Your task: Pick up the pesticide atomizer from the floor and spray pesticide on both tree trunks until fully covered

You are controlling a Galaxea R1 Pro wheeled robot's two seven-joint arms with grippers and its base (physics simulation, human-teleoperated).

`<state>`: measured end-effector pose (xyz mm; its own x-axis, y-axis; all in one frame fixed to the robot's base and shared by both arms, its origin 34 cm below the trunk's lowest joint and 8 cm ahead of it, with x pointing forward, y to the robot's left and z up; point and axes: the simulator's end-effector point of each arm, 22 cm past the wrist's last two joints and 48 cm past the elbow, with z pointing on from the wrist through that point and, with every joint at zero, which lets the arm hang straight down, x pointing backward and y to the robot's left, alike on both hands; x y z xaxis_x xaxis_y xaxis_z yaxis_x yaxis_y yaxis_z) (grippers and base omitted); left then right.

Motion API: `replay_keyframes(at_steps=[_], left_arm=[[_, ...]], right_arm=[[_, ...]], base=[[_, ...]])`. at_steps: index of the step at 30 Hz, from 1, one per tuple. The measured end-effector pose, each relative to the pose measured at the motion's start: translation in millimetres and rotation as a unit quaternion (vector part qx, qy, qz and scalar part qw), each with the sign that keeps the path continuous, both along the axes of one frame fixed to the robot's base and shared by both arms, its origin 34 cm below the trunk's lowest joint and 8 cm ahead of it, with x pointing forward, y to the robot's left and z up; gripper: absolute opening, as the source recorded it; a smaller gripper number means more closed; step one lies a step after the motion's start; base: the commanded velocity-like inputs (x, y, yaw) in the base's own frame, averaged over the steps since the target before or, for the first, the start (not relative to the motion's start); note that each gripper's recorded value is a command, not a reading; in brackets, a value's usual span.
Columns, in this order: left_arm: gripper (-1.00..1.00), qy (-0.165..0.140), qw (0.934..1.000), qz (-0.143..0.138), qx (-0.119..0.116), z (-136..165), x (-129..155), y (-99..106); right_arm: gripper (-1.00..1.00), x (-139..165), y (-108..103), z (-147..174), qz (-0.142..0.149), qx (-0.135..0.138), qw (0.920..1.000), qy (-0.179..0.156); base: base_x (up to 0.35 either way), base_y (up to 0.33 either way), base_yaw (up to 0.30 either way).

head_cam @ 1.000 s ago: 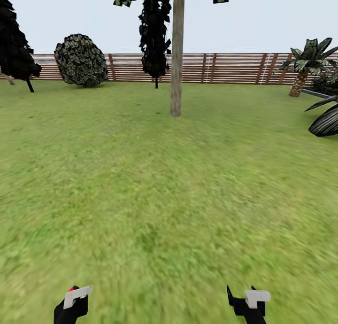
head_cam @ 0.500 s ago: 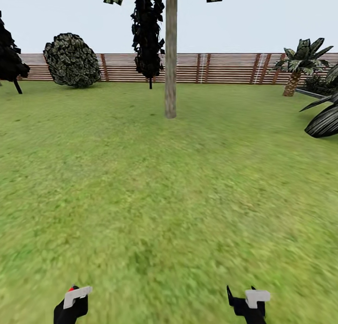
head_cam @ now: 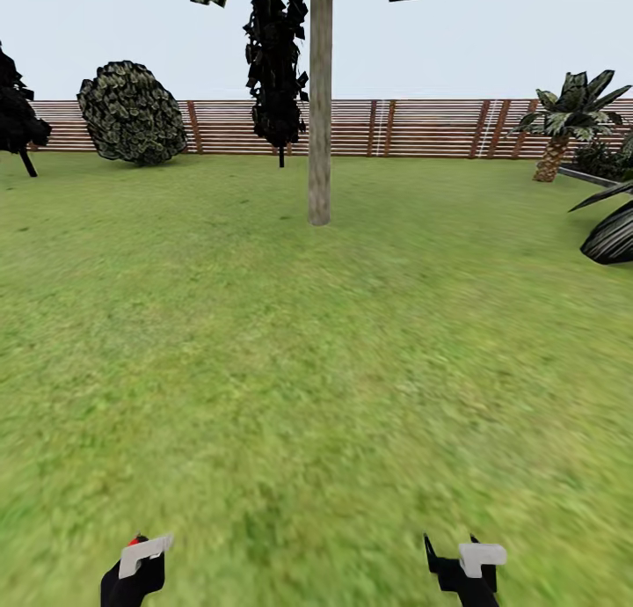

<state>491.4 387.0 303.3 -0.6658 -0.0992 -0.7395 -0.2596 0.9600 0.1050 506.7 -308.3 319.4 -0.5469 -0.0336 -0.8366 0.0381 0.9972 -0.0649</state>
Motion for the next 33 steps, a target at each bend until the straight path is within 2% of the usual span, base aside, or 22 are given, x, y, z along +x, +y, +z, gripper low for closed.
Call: replay_keyframes(at_steps=[33], left_arm=[[-1.00, 0.000, 1.0000, 0.000, 0.000, -0.2, -0.3, -0.1]], right_arm=[[1.00, 0.0, -0.2, 0.0, 0.000, 0.000, 1.0000, 0.000]], base=[[0.339, 0.000, 0.000]])
